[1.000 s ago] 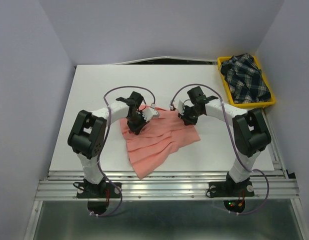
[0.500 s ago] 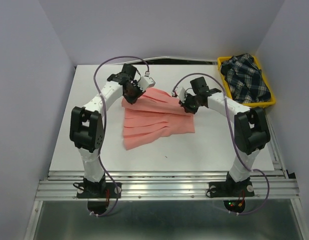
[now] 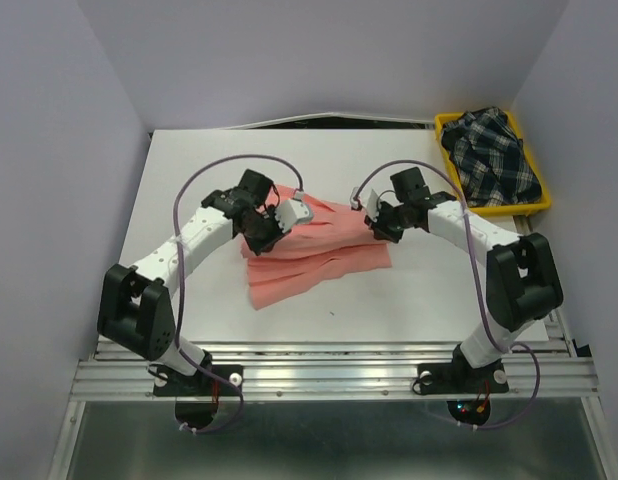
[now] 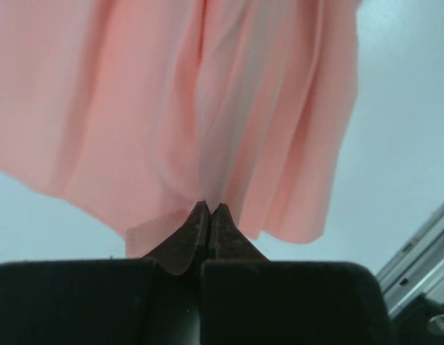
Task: Fold and stack the skirts
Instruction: Fold the skirt
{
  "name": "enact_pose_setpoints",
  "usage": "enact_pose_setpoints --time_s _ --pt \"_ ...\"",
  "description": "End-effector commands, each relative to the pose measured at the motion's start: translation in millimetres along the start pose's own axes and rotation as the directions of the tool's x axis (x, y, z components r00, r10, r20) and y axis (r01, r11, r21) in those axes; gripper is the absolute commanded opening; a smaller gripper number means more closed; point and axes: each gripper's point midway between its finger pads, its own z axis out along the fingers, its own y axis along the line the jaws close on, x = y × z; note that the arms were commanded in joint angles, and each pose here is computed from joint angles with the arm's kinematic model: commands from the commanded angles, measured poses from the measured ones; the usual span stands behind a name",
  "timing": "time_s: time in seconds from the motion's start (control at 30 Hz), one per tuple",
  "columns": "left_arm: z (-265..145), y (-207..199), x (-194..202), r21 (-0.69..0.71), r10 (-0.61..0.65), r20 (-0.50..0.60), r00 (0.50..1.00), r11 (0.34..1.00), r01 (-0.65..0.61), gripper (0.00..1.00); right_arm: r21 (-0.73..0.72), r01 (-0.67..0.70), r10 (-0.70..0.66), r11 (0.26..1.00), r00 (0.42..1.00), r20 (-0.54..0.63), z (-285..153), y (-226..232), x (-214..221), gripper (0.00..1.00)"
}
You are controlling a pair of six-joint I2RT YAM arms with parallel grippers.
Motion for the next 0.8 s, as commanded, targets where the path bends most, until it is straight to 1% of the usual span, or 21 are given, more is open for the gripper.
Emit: enact_pose_setpoints --time_s 0.0,0.03,0.07,0.1,0.13,0.17,0.2,0.23,0.33,0.37,0.4,0.43,0.47,0.5,0.53,0.57,0.63,0.7,0.73,0.77 --pt "36.7 -54.0 61.5 0.12 -0.018 -0.151 0.988 0.992 0.036 0.0 -0.002 -0.009 0.009 1.0 0.991 -0.133 23.5 4.9 50.6 0.01" --pt "44.9 -58.2 61.0 0.128 -0.015 -0.136 0.991 0.991 0.033 0.05 0.003 -0.007 0.007 1.0 0.992 -0.128 27.8 4.4 52.4 0.01" --pt "54.7 -68.4 73.0 0.147 -0.015 -0.165 0.986 0.988 0.039 0.14 -0.013 -0.012 0.01 1.0 0.99 -0.142 32.9 10.3 60.6 0.01" --pt "59.0 -69.6 75.3 0.144 -0.018 -0.17 0.985 0.989 0.042 0.32 -0.013 -0.006 0.004 1.0 0.991 -0.136 35.7 11.6 58.1 0.02" --pt "62.5 -70.5 77.2 0.149 -0.019 -0.174 0.985 0.988 0.045 0.4 -0.018 -0.017 0.014 1.0 0.99 -0.14 36.7 13.3 59.5 0.07" --pt "65.3 -72.5 80.7 0.155 -0.027 -0.187 0.982 0.986 0.057 0.43 -0.026 -0.029 0.026 0.999 0.991 -0.135 37.2 14.7 57.8 0.14" --pt "64.8 -74.3 83.2 0.162 -0.026 -0.195 0.98 0.985 0.058 0.46 -0.035 -0.031 0.027 0.999 0.991 -0.129 37.3 15.2 55.5 0.25" --pt "60.6 -77.5 81.8 0.179 -0.023 -0.194 0.981 0.982 0.059 0.52 -0.046 -0.034 0.028 0.998 0.991 -0.129 33.8 14.7 51.3 0.43" --pt "36.9 -74.6 59.0 0.174 0.008 -0.109 0.994 0.985 0.011 0.57 -0.052 -0.02 0.015 0.998 0.995 -0.101 20.8 11.4 35.9 0.5" --pt "21.8 -78.0 51.6 0.181 0.022 -0.072 0.997 0.983 -0.008 0.66 -0.066 -0.002 -0.003 0.998 0.997 -0.074 6.6 12.3 23.0 0.52" --pt "11.2 -74.1 39.5 0.167 0.031 -0.033 0.999 0.986 -0.025 0.68 -0.073 0.002 -0.007 0.997 0.998 -0.059 -2.0 13.2 15.7 0.6" --pt "0.8 -79.2 36.6 0.189 0.041 -0.02 0.999 0.981 -0.036 0.69 -0.096 -0.006 0.0 0.995 0.998 -0.062 -12.7 19.4 12.7 0.62" --pt "-10.8 -78.5 29.8 0.176 0.053 0.014 0.999 0.983 -0.054 0.69 -0.067 -0.011 0.01 0.998 1.0 -0.014 -28.9 12.6 -7.5 0.62" --pt "-17.3 -77.4 24.0 0.168 0.06 0.035 0.998 0.984 -0.065 0.69 -0.056 -0.007 0.007 0.998 1.0 0.006 -36.9 10.1 -15.8 0.62" --pt "-26.2 -75.0 13.7 0.158 0.066 0.072 0.995 0.984 -0.077 0.68 -0.049 -0.006 0.007 0.999 1.0 0.019 -44.8 8.9 -22.3 0.59" --pt "-31.9 -74.7 9.1 0.152 0.071 0.095 0.993 0.985 -0.085 0.65 -0.042 -0.005 0.007 0.999 0.999 0.049 -51.9 7.2 -32.3 0.57" --pt "-34.2 -68.9 -1.8 0.129 0.074 0.131 0.989 0.987 -0.091 0.62 -0.023 -0.042 0.044 0.999 0.996 0.075 -57.4 -2.4 -43.2 0.52" --pt "-28.0 -63.3 -6.6 0.115 0.054 0.141 0.989 0.991 -0.07 0.6 -0.055 -0.099 0.103 0.994 0.993 0.06 -42.2 -4.5 -42.4 0.48" --pt "-18.3 -56.5 -9.7 0.1 0.028 0.135 0.99 0.994 -0.042 0.56 -0.051 -0.116 0.119 0.992 0.991 0.065 -39.0 -13.3 -45.3 0.43" --pt "-12.7 -52.2 -11.8 0.09 0.008 0.131 0.991 0.996 -0.02 0.54 -0.059 -0.134 0.137 0.989 0.989 0.054 -31.5 -15.9 -44.4 0.41"
